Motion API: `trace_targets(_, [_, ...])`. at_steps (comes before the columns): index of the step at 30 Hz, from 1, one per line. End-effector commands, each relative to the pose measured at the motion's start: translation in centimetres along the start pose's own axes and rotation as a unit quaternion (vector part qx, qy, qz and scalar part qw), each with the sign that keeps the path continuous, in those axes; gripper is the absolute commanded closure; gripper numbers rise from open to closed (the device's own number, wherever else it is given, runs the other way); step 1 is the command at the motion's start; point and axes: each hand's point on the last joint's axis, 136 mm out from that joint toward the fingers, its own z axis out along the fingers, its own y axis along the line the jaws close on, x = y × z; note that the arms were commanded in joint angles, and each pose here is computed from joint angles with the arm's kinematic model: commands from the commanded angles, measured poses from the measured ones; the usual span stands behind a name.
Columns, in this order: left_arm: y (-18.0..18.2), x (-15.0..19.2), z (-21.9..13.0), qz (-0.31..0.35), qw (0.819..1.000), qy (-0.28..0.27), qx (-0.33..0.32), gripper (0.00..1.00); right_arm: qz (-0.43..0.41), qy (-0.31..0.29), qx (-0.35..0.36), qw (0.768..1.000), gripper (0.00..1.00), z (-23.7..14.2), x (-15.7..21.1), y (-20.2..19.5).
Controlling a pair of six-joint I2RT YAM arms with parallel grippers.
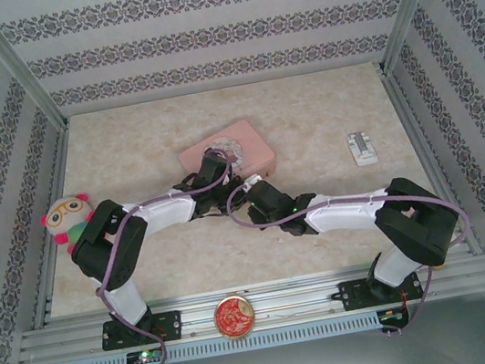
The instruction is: Unlock a padlock with a key
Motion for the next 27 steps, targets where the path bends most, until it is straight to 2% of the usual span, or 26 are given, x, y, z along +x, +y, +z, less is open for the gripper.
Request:
trace_targets(1, [1.3,1.7,0.5,-0.029,0.999,0.041,-0.013,1.0,0.0,0.01,-0.019,1.0,0.91,0.9,0.3,0.3])
trace_targets(19, [1.1,1.9,0.6,-0.02,0.999,0.046,-0.005,1.0,0.075,-0.032,-0.142,0.986,1.0,-0.7,-2.6,-0.8])
trace_targets(27, [1.0,1.9,0.6,-0.018,0.999,0.048,0.0,1.0,0.11,-0.036,-0.214,0.97,1.0,-1.4,-3.6,-0.8])
